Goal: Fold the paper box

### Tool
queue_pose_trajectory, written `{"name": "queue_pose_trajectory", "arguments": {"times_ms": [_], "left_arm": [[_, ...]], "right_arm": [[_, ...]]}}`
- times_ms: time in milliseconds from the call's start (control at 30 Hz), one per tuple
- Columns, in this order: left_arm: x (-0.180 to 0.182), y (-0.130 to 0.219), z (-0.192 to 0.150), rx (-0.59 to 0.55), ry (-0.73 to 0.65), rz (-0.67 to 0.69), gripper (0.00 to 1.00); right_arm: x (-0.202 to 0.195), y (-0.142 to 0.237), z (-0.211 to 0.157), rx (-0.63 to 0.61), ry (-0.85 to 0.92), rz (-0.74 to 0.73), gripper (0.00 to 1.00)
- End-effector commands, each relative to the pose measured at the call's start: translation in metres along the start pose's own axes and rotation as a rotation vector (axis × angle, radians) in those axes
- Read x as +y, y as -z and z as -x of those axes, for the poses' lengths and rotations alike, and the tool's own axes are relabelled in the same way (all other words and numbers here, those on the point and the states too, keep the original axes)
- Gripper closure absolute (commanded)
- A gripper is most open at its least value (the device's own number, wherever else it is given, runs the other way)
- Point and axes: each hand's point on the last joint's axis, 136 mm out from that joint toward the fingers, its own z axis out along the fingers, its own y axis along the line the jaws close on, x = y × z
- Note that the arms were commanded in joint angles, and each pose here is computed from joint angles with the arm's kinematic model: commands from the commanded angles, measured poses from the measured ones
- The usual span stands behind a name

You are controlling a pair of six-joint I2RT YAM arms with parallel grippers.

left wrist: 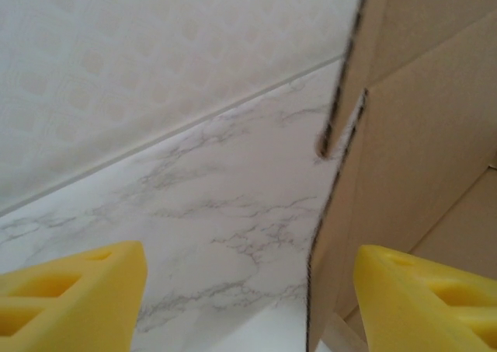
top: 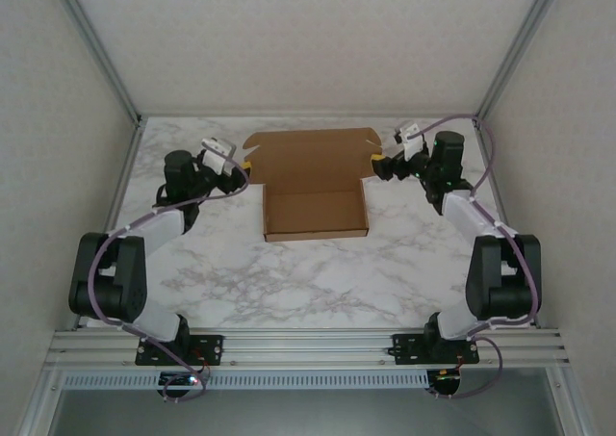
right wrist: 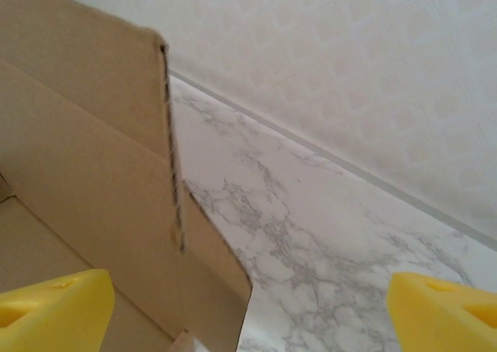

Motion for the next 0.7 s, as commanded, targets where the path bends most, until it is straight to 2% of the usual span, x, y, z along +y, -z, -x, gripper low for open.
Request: {"name": "queue_pose_trajectory", "arguments": {"times_ms": [0, 367, 600, 667], "left_arm": [[-0.002, -0.011, 0.013, -0.025, 0.000, -0.055, 0.32], [-0.010, -0.032, 0.001, 0.027, 0.012, -0.094, 0.45], [-0.025, -0.034, 0.008, 0.022, -0.001, -0.119, 0.67], [-0.029, -0.034, 0.008, 0.022, -0.005, -0.122, 0.73]], "right_arm": [[-0.001, -0.011, 0.014, -0.013, 0.025, 0.048, 0.12], [0.018, -0.050, -0.010, 0.097, 0.015, 0.133, 0.23], [0.020, -0.050, -0.014, 0.129, 0.002, 0.108, 0.40], [0.019, -0.048, -0.015, 0.130, -0.006, 0.096, 0.41]]}}
